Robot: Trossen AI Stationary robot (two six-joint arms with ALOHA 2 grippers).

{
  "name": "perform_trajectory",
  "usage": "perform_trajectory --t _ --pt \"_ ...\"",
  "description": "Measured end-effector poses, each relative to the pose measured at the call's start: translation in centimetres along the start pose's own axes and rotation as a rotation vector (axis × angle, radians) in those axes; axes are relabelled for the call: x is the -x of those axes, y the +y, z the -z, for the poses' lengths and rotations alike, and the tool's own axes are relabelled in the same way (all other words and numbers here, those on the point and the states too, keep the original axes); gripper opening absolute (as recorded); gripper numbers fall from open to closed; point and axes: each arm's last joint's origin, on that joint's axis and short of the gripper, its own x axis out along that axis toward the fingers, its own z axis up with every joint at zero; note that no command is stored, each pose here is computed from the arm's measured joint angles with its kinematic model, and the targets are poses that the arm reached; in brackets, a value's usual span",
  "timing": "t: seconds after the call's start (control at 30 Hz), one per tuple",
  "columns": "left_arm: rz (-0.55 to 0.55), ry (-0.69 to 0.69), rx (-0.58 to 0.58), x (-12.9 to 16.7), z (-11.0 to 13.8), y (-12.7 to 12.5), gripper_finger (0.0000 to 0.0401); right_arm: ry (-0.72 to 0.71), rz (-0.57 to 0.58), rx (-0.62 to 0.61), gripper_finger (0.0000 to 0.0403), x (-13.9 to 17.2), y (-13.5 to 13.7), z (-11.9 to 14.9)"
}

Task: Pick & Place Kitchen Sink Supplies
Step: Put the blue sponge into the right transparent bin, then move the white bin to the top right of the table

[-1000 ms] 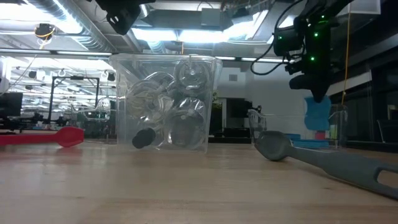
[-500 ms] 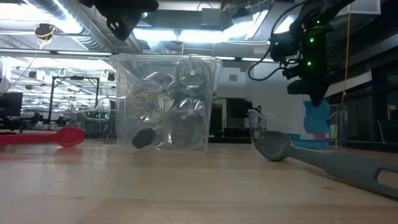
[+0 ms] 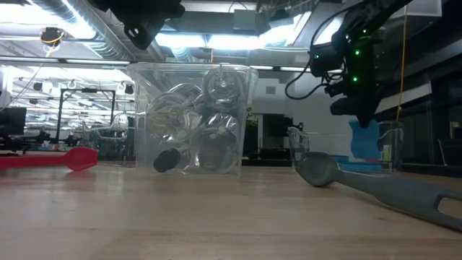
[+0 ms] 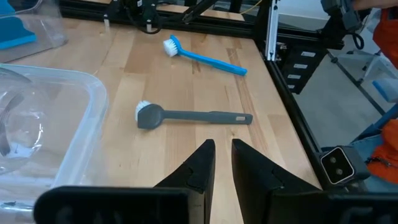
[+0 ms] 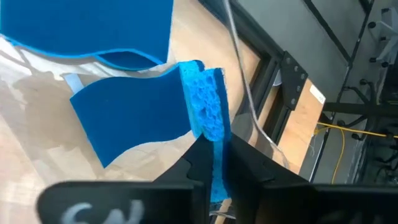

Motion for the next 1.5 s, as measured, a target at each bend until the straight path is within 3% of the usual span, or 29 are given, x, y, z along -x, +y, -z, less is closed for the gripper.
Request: perform_trajectory --t 0.43,0.77,0.93,1.27,1.5 --pt "0.022 0.007 0.019 0.0 0.0 -0.1 0.0047 0.032 -0.118 -0.010 0.0142 0.0 0.4 0.0" --pt "0.022 0.007 0.027 0.0 0.0 -0.1 0.0047 0.050 -0.365 0.027 0.0199 0.2 1.2 -0.4" --pt "0.023 0.004 0.027 0.0 0.0 -0.1 0.0047 0.025 -0.482 0.084 0.0217 0.4 1.6 -0.7" --pt "0.023 0.003 0.028 0.0 0.0 -0.1 0.0047 -0.010 -0.490 0.121 0.0226 0.4 1.7 -0.9" --pt "0.023 0.004 0.052 0.0 0.0 -0.1 0.0047 0.000 -0.492 0.072 0.0226 0.4 1.7 -0.9"
